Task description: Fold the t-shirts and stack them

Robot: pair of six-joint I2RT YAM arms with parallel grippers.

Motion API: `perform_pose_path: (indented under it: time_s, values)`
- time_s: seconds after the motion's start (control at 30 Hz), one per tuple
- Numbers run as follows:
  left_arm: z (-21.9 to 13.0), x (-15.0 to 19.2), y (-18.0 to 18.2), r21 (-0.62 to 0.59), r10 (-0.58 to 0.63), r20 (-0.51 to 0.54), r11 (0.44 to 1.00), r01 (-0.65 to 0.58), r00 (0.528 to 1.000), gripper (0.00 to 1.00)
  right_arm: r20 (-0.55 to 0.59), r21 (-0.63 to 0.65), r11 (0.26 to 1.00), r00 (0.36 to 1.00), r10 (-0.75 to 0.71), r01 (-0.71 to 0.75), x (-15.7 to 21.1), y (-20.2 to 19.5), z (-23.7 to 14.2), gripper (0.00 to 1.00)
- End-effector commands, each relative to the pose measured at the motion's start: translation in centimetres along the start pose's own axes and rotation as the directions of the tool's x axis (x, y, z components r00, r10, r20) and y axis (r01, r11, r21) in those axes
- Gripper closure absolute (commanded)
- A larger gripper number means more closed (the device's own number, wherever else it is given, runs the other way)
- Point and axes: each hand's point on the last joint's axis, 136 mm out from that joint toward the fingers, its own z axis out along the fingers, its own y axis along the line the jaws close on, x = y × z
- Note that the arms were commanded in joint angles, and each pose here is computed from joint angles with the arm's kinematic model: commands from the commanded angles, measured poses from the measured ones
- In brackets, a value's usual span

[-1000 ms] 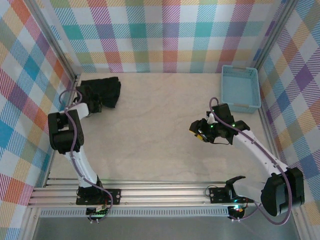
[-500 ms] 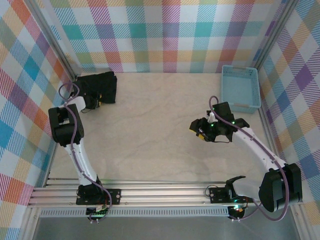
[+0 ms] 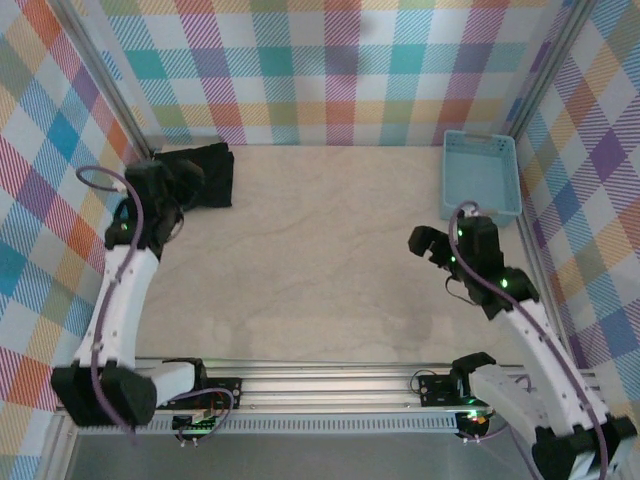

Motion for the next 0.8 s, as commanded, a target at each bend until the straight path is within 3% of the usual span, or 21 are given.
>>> perform_pose_path:
  time_s: [0.0,0.07,0.2,0.43,0.6,0.7,0.77]
  values:
    - [0.0,2.7,8.8,-0.288,0.275,0.071,0.926,-0.244,0.959,0.00,0.239,0.170,0.970,0.948,-0.210,0.172,-1.3,-4.0,0.8,0.00]
    - [0.0,3.7,7.7,-0.155,0.454,0.171,0.889,-0.431,0.875,0.00,0.353,0.174,0.959,0.895,-0.274,0.224,-1.1,-4.6,1.2,0.00]
    - [0.6,5.6,8.8,-0.091,0.528,0.263,0.847,-0.524,0.808,0.00,0.344,0.209,0.924,0.860,-0.377,0.321,0.9,-5.6,3.1,0.00]
    - [5.3,7.8,9.5,-0.093,0.603,0.250,0.793,-0.601,0.757,0.00,0.370,0.154,0.924,0.846,-0.383,0.351,2.5,-6.0,6.8,0.00]
    - [9.2,9.1,9.6,-0.092,0.671,0.222,0.737,-0.670,0.707,0.00,0.394,0.104,0.931,0.845,-0.362,0.350,0.7,-5.7,9.1,0.00]
    - [10.7,8.9,9.2,-0.076,0.676,0.215,0.731,-0.678,0.705,0.00,0.410,0.091,0.944,0.852,-0.326,0.318,-0.7,-6.2,10.4,0.00]
    - [11.5,8.4,9.7,-0.067,0.629,0.207,0.773,-0.630,0.749,0.00,0.398,0.097,0.936,0.849,-0.348,0.338,-1.2,-6.3,11.4,0.00]
